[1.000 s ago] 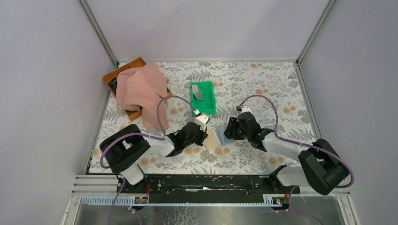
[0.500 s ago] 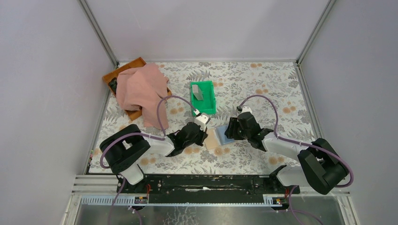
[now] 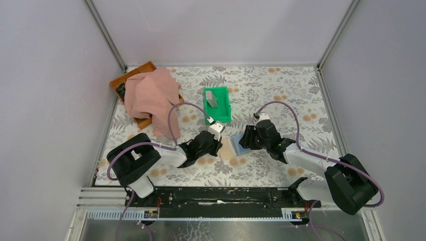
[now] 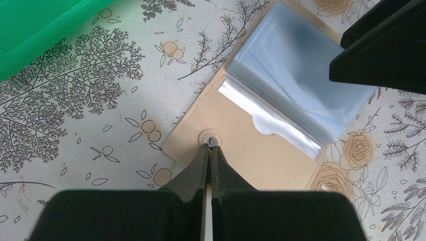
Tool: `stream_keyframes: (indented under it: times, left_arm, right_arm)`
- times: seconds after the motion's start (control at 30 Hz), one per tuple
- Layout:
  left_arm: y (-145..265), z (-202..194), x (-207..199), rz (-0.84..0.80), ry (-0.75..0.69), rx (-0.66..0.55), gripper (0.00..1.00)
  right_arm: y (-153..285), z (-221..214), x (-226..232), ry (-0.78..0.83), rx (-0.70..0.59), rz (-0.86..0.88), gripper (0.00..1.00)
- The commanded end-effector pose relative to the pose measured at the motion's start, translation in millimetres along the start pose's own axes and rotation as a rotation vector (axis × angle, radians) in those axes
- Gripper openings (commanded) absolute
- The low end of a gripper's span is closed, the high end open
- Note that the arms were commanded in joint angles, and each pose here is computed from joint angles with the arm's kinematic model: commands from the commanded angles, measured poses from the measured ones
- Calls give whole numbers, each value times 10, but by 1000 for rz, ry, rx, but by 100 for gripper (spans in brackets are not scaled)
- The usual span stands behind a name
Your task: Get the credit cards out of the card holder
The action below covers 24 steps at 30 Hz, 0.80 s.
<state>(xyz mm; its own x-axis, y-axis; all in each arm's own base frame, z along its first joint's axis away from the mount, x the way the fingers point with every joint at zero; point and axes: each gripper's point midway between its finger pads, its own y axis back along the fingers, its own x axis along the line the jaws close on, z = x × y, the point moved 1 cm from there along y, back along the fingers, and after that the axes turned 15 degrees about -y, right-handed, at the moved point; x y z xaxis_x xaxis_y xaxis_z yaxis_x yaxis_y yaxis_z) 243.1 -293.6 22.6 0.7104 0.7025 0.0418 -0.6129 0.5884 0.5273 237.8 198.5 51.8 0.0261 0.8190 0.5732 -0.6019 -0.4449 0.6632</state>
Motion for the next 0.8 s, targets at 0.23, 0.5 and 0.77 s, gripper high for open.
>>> stream_keyframes:
  times: [0.23, 0.5, 0.77]
  left_arm:
    - [-19, -10, -10, 4, -2, -1, 0]
    - [-28, 5, -27, -2, -2, -2, 0]
    - [-9, -5, -24, -2, 2, -2, 0]
  right_arm:
    - [61, 5, 233, 21, 19, 95, 53]
    - [98, -70, 570, 49, 60, 193, 53]
    - [82, -145, 749, 72, 79, 223, 53]
